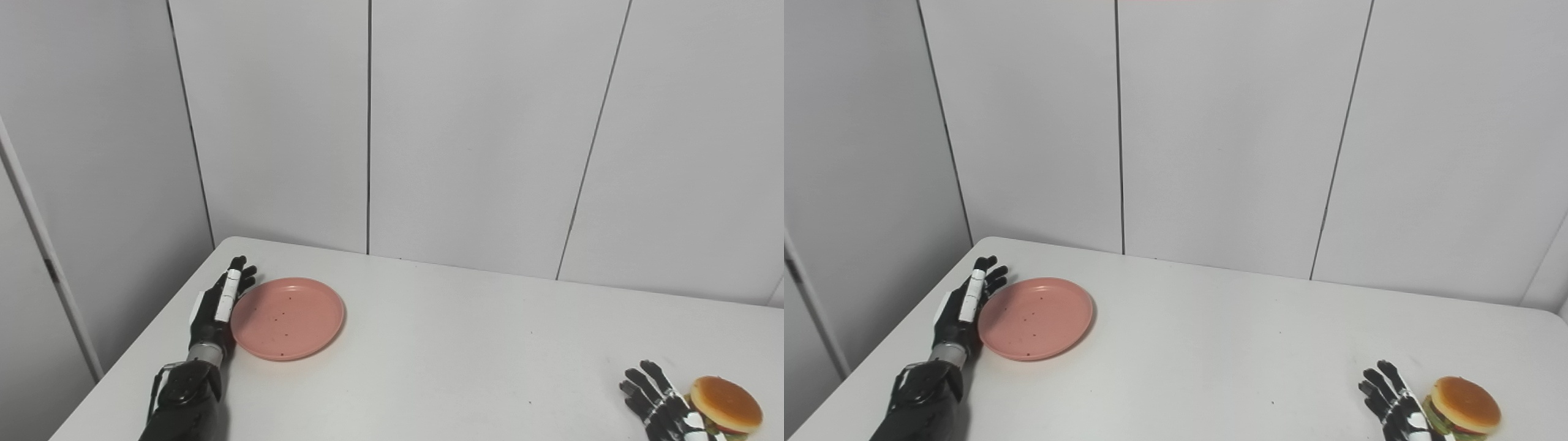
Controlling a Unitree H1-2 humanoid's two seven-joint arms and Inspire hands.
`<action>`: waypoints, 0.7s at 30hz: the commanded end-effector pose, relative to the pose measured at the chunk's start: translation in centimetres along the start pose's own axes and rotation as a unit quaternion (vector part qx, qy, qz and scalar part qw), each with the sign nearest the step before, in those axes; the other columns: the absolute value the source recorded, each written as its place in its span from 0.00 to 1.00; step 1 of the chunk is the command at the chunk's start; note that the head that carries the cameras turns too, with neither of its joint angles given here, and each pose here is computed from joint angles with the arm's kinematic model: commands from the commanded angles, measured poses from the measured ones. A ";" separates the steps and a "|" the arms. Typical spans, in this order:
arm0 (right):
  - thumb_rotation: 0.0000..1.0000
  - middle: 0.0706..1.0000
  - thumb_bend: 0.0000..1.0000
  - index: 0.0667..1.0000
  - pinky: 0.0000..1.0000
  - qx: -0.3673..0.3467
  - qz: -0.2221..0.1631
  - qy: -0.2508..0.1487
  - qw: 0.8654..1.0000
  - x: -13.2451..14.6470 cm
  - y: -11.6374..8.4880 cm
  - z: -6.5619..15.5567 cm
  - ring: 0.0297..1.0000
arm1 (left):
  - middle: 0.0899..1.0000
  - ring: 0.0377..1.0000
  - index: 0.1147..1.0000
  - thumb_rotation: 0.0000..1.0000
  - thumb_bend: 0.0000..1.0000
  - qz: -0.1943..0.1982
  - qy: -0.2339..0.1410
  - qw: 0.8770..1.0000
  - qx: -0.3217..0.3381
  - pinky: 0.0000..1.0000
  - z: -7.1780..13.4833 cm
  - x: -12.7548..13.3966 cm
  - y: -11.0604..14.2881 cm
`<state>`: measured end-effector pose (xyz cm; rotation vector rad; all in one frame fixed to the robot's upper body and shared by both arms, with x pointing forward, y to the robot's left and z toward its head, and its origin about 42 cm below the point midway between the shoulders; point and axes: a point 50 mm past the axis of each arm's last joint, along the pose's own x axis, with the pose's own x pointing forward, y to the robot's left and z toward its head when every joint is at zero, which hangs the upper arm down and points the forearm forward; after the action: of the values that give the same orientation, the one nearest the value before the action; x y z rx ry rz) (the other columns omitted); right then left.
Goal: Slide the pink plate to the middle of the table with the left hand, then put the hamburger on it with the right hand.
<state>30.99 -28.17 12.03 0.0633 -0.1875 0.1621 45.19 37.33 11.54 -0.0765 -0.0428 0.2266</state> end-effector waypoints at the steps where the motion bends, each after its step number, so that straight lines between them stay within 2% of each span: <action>1: 1.00 0.89 0.84 0.91 0.94 0.030 -0.014 0.057 0.998 -2.6 0.8 -2.8 0.89 | 0.86 0.90 0.86 0.86 0.94 -0.031 -0.025 0.999 -0.006 0.88 2.0 1.5 -1.8; 21: 1.00 0.88 0.85 0.92 0.93 0.025 -0.013 0.055 0.998 -2.6 1.6 -2.3 0.88 | 0.85 0.89 0.88 0.92 0.88 -0.082 -0.020 0.996 0.017 0.85 1.1 0.7 -7.3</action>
<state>30.34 -27.73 11.96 0.0640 -0.1659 0.1510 46.19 31.72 11.44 -0.0488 -0.0452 0.1159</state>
